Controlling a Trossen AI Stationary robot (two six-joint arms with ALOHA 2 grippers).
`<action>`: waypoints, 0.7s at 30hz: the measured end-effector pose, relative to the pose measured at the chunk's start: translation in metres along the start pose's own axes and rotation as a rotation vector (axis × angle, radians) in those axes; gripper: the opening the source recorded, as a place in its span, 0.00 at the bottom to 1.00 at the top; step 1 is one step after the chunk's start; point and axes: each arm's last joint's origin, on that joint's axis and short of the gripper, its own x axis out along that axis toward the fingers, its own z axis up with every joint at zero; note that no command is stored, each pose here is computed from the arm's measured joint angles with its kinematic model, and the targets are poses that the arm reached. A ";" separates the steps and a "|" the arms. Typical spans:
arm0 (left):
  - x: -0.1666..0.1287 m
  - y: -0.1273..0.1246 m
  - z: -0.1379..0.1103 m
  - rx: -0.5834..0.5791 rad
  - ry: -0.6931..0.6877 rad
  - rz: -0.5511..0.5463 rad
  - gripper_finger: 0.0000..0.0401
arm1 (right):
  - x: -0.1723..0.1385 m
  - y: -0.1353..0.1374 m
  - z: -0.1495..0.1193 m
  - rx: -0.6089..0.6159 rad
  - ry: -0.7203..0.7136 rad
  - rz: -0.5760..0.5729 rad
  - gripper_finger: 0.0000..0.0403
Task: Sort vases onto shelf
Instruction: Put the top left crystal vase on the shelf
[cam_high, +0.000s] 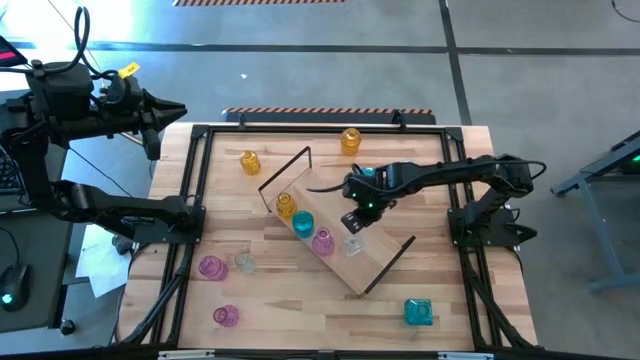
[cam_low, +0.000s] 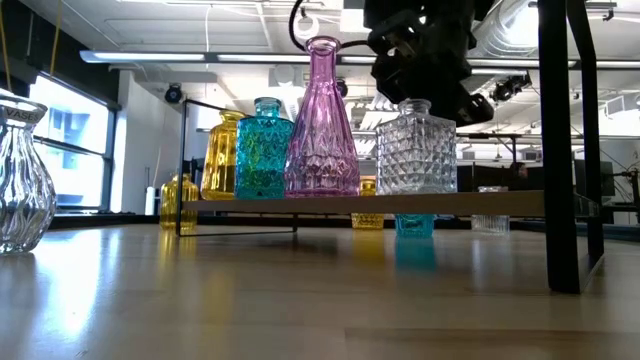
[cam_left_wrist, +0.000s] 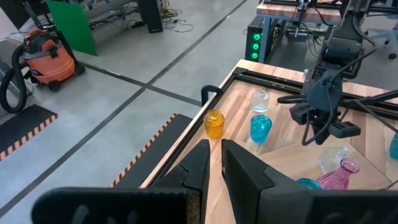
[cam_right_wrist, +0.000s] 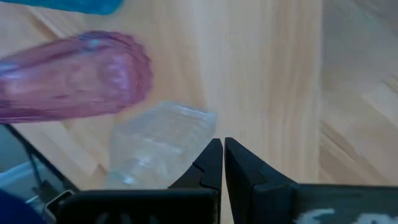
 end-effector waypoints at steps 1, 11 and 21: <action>0.000 0.000 0.000 0.000 0.000 0.000 0.09 | 0.000 0.001 0.001 -0.006 -0.002 0.019 0.00; 0.000 0.000 0.000 -0.016 0.000 0.000 0.09 | 0.001 0.011 -0.003 -0.054 0.030 0.113 0.00; 0.000 0.000 0.000 -0.016 0.001 0.000 0.09 | 0.004 0.024 -0.013 -0.097 0.069 0.187 0.00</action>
